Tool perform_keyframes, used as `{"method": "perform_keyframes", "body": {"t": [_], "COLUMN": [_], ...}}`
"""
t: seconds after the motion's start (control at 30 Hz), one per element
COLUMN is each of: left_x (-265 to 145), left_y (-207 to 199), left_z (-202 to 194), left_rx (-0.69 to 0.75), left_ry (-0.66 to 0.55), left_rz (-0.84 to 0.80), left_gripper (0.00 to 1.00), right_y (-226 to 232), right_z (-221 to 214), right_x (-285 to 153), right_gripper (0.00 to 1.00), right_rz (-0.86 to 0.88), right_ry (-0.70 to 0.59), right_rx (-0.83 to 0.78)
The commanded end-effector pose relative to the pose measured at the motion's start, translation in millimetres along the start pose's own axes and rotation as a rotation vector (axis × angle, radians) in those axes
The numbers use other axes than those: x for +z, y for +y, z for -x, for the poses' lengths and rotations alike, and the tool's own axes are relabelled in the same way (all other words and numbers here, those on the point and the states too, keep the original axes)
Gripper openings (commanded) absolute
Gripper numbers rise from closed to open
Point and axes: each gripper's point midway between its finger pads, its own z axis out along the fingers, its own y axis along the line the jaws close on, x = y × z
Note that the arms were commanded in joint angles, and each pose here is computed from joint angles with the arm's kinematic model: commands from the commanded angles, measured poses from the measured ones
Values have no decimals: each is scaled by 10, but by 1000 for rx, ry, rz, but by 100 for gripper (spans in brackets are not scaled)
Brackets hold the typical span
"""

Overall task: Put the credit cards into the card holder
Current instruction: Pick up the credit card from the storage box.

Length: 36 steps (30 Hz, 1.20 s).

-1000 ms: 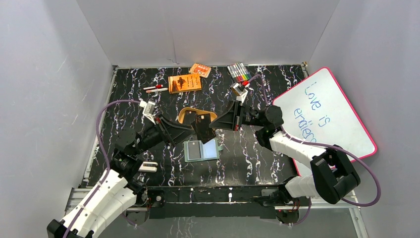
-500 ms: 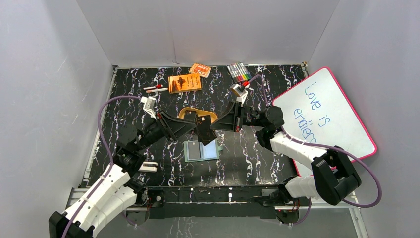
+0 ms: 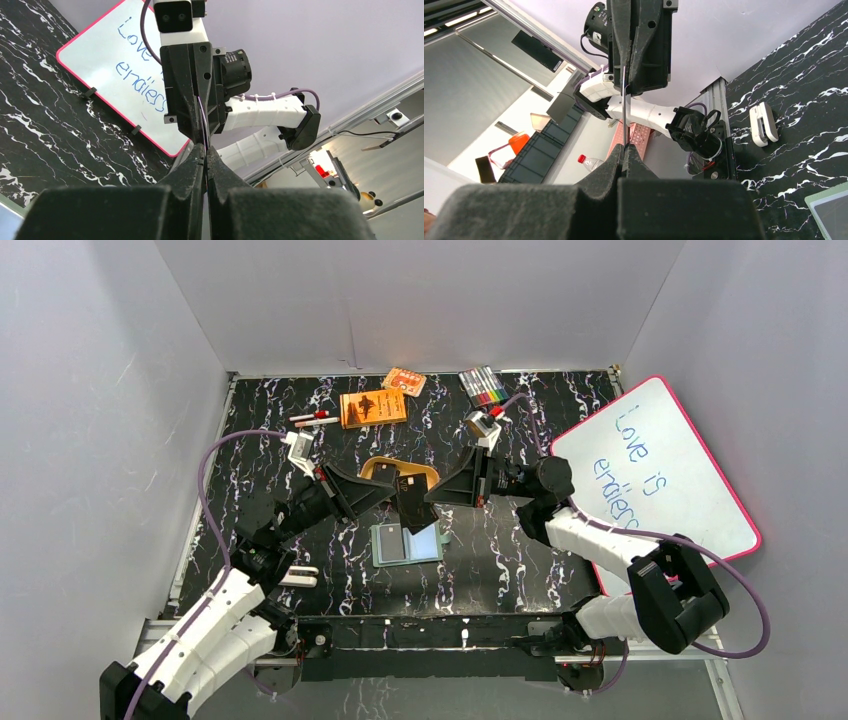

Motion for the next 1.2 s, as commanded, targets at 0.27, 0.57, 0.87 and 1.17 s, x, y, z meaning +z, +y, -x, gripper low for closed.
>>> {"method": "perform_keyframes", "body": {"t": [0.27,0.57,0.87,1.17], "left_x": [-50,35,170,186], "left_y": [252,780,1446,1907], "left_z": [182,431,485,588], "left_rx": [41,78,92,120], "left_ry": [-110,-199,-200,-183], "left_rz": [163,397,502,526], "left_gripper": [0,0,0,0], "right_y": [-9,-422,-1057,-1531], "right_z": [78,447,719,767], "right_x": [-35,-63,-163,-183], "right_gripper": [0,0,0,0], "right_rz": [18,-99,-126,-135], "right_ry": [-103,-240,-255,-227], "right_rx": [1,50,86,123]}}
